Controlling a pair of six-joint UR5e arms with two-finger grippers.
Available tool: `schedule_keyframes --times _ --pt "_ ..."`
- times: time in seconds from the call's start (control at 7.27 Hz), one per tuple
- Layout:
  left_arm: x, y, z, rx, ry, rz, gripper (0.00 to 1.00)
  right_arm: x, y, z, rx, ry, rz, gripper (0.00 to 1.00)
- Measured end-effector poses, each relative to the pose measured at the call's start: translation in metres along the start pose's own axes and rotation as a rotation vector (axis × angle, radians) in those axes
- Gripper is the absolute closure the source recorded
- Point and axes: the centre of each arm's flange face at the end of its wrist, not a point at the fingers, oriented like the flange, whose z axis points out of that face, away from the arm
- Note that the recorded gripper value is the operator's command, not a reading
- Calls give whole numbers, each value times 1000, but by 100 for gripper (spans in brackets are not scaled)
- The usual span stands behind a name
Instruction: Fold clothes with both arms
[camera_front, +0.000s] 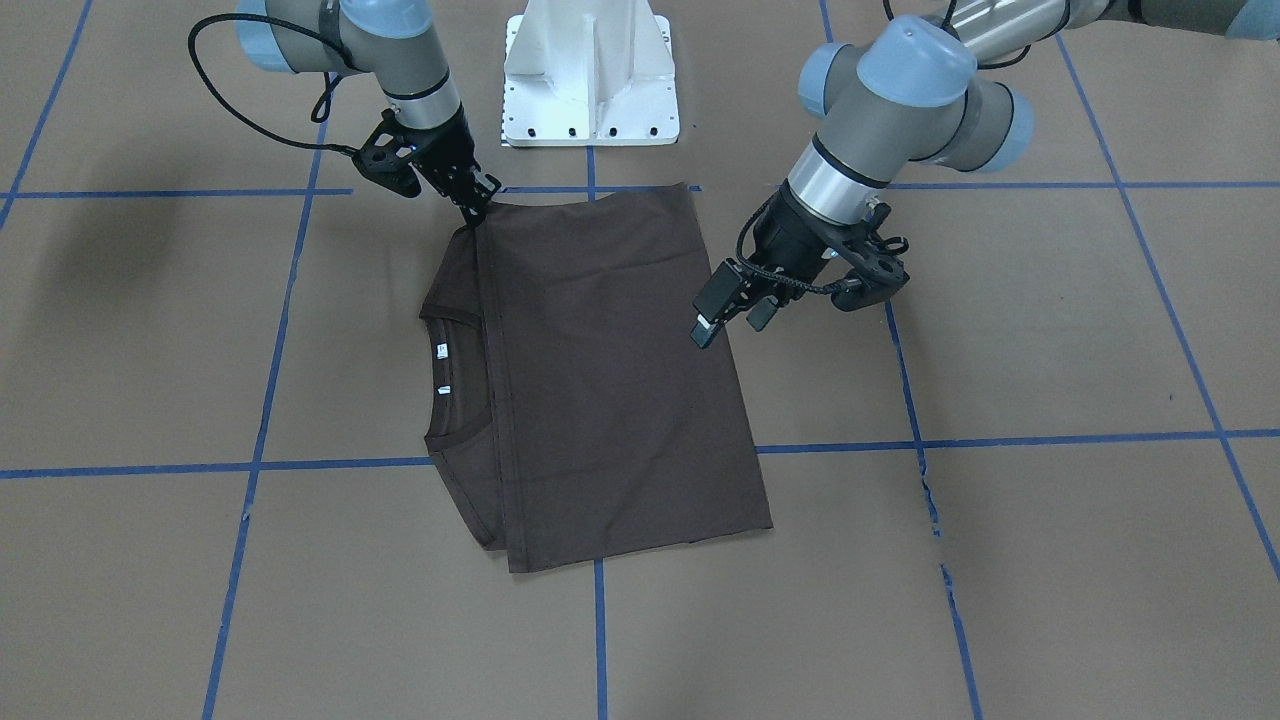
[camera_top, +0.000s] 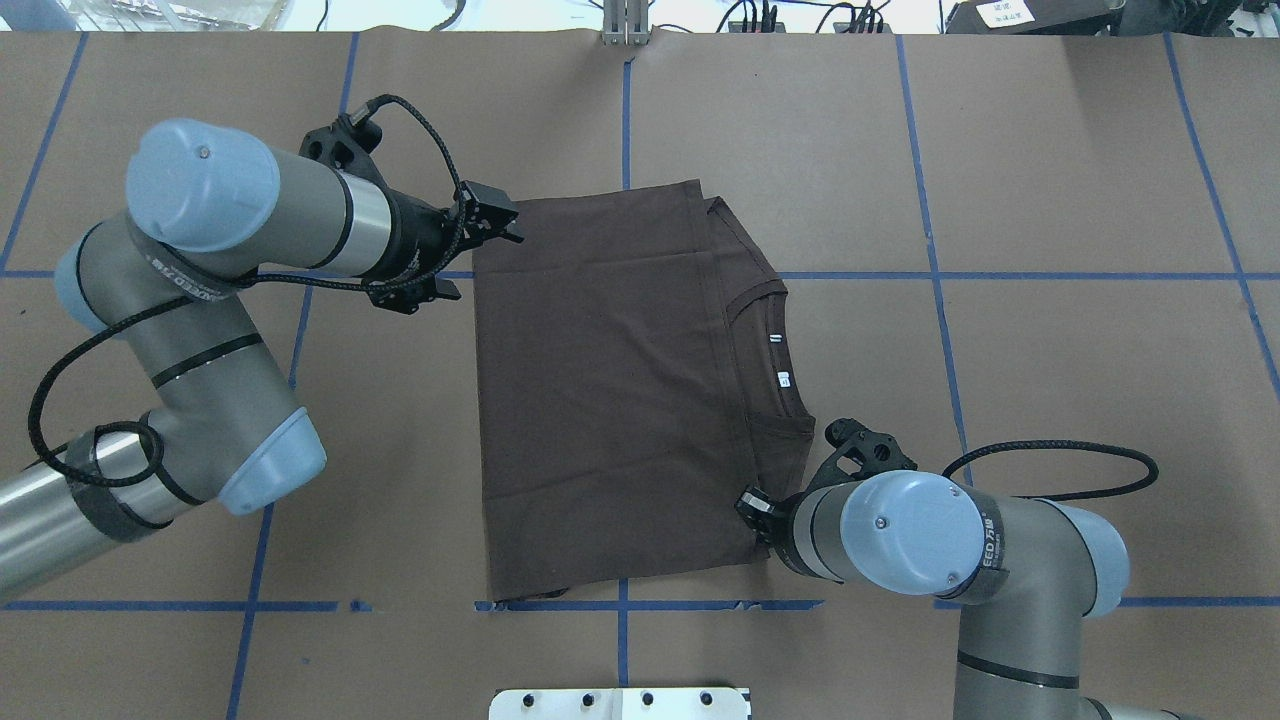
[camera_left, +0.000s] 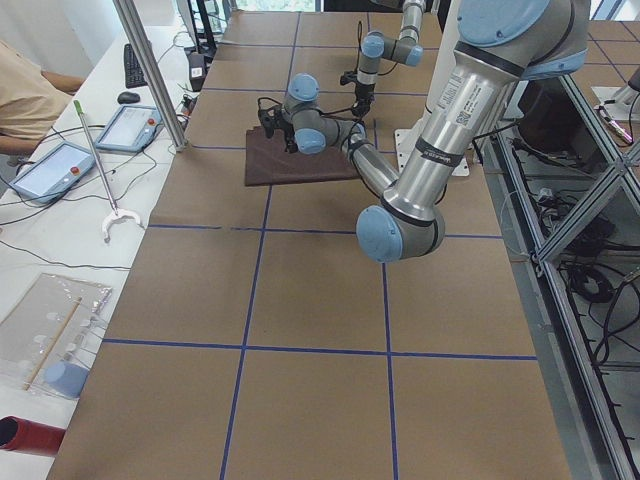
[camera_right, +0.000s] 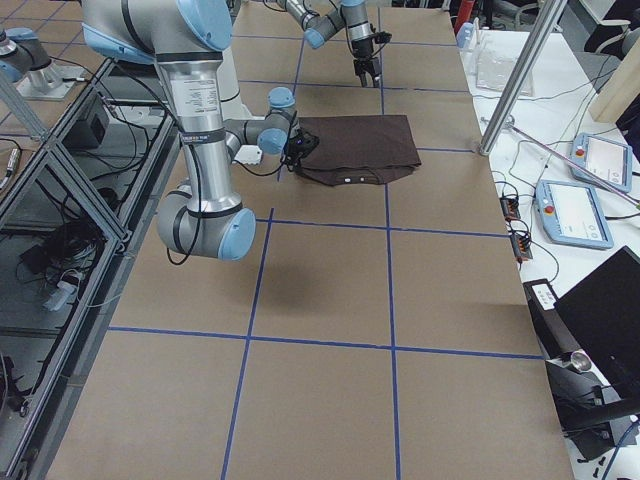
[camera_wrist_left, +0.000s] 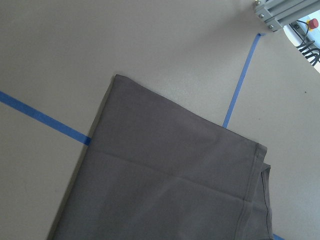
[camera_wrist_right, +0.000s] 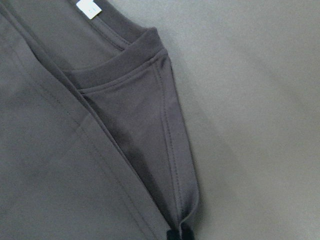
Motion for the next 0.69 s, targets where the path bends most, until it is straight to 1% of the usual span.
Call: schedule_keyframes --times 0.14,0.28,0.41,0.55,0.69 --pt "-23 55 4 -22 3 -36 6 3 9 -10 -12 2 -9 100" --pt "-55 106 7 -42 -12 -53 6 5 15 -16 -21 6 -16 100" --pt "-91 143 8 -59 -46 -57 10 6 19 -20 -27 6 -19 100" --pt "-123 169 10 -73 -88 -63 14 6 21 -23 -31 3 -22 100" --pt "-145 185 13 -82 -123 -66 15 5 22 -26 -34 -1 -23 100"
